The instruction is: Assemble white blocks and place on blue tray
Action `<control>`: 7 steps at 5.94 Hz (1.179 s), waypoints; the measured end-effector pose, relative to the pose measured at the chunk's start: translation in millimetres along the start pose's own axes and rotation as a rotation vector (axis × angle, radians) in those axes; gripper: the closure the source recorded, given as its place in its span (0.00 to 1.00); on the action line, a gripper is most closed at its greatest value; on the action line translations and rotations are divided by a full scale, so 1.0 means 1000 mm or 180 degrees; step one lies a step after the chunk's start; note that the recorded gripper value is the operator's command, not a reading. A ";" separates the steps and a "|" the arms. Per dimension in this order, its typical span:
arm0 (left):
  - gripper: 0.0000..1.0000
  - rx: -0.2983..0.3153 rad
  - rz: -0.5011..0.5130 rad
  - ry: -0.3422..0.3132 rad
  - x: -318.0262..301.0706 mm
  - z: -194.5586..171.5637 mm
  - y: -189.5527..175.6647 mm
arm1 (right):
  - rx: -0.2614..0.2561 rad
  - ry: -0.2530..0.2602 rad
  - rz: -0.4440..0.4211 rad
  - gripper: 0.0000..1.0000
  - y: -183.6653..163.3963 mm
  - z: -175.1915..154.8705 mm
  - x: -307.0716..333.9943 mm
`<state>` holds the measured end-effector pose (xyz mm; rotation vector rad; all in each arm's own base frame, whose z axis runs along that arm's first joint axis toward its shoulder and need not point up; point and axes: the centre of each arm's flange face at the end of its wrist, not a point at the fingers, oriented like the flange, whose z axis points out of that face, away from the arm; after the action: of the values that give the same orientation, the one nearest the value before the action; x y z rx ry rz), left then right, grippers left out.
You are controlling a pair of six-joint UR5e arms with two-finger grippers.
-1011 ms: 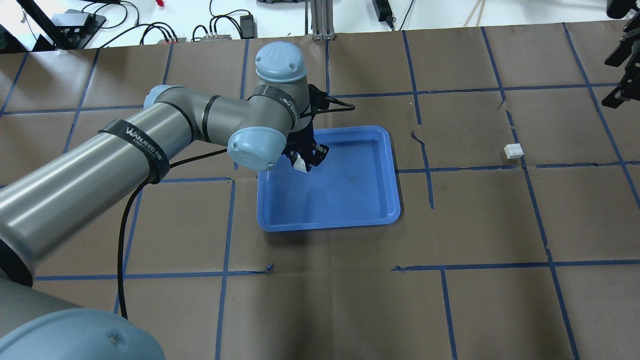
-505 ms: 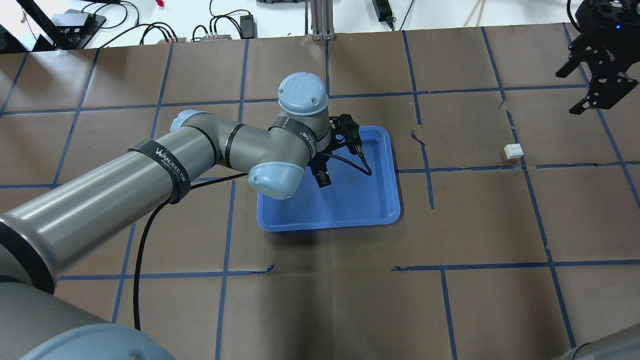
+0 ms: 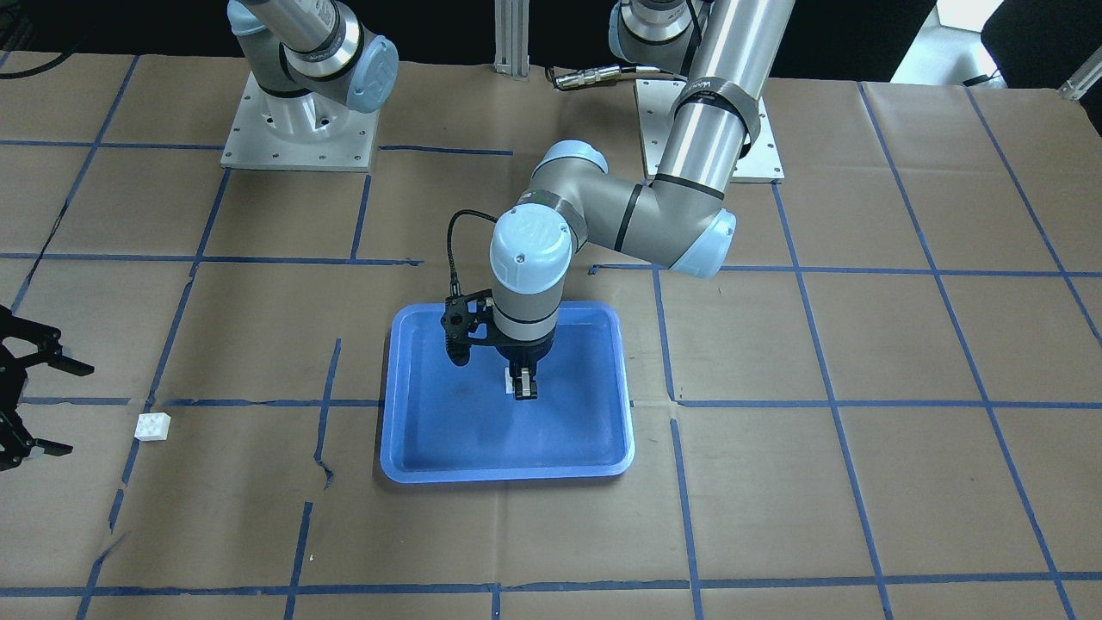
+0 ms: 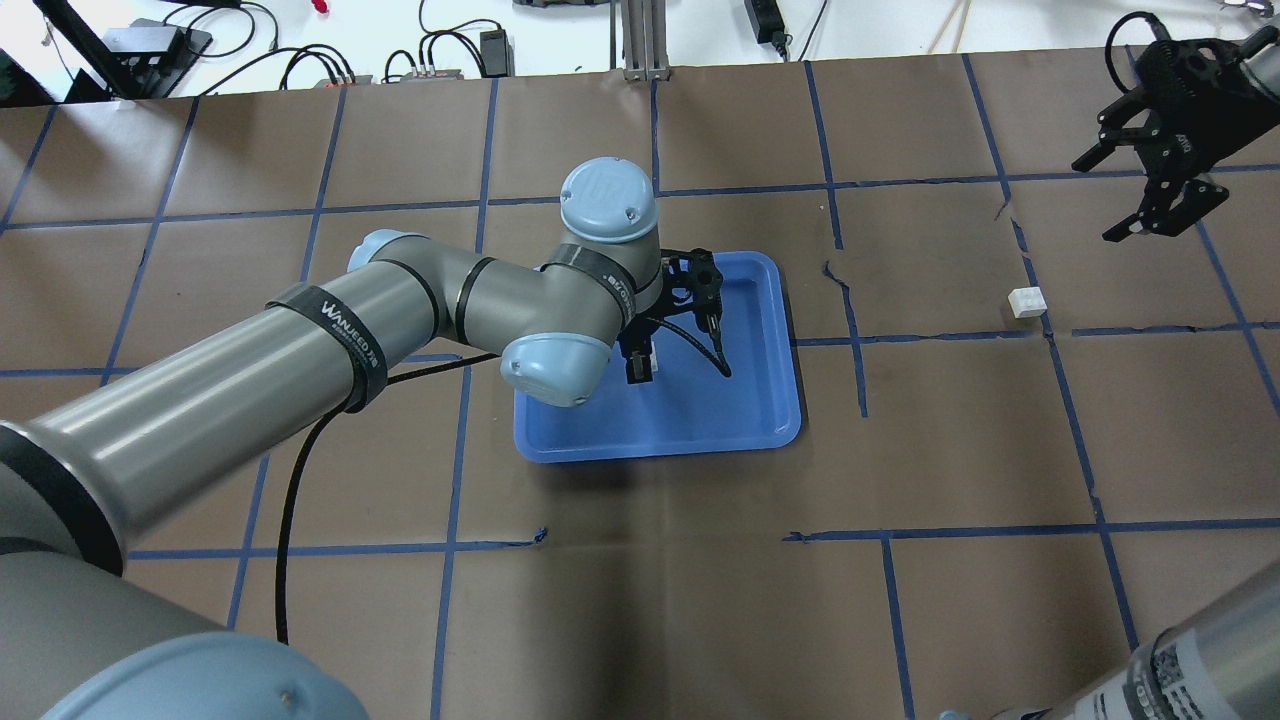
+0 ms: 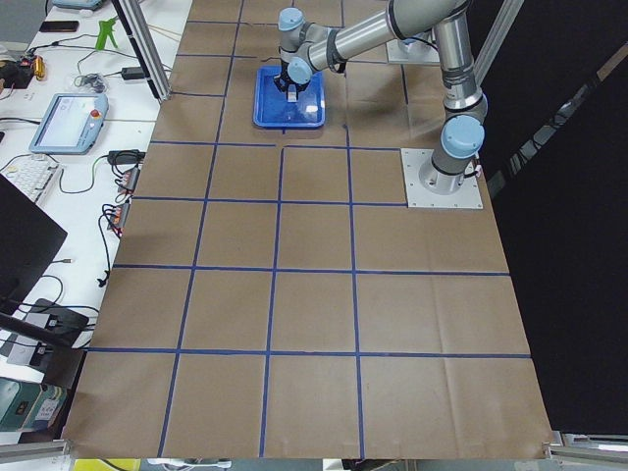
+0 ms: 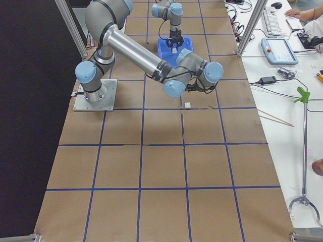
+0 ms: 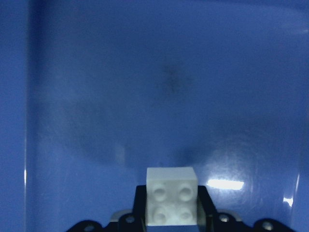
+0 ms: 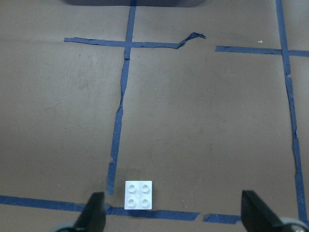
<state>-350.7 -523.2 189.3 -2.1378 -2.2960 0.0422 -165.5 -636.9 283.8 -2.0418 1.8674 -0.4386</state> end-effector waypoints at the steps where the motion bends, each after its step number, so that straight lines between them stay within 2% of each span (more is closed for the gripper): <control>1: 0.29 0.0002 0.0015 -0.0003 0.000 0.001 0.000 | 0.0160 -0.0034 -0.0034 0.00 0.026 0.026 0.004; 3: 0.25 0.0005 0.0012 0.0007 0.000 0.006 0.000 | 0.0379 -0.0190 -0.0011 0.00 0.064 0.074 -0.004; 4: 0.15 -0.0006 0.0009 0.0018 0.002 0.009 0.000 | 0.0451 -0.0267 0.0034 0.00 0.068 0.092 -0.012; 5: 0.14 0.0002 0.0008 -0.0024 0.001 -0.001 0.000 | 0.0490 -0.0311 0.0063 0.00 0.070 0.101 -0.017; 6: 0.14 0.0021 0.0004 -0.0078 0.001 -0.024 0.000 | 0.0505 -0.0324 0.0078 0.05 0.072 0.105 -0.019; 7: 0.14 0.0039 -0.0014 -0.0130 0.008 -0.067 0.005 | 0.0512 -0.0326 0.0085 0.20 0.076 0.109 -0.020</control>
<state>-344.8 -513.4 256.2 -2.1460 -2.3161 0.1004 -186.9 -618.6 152.8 -1.8959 1.7385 -0.4528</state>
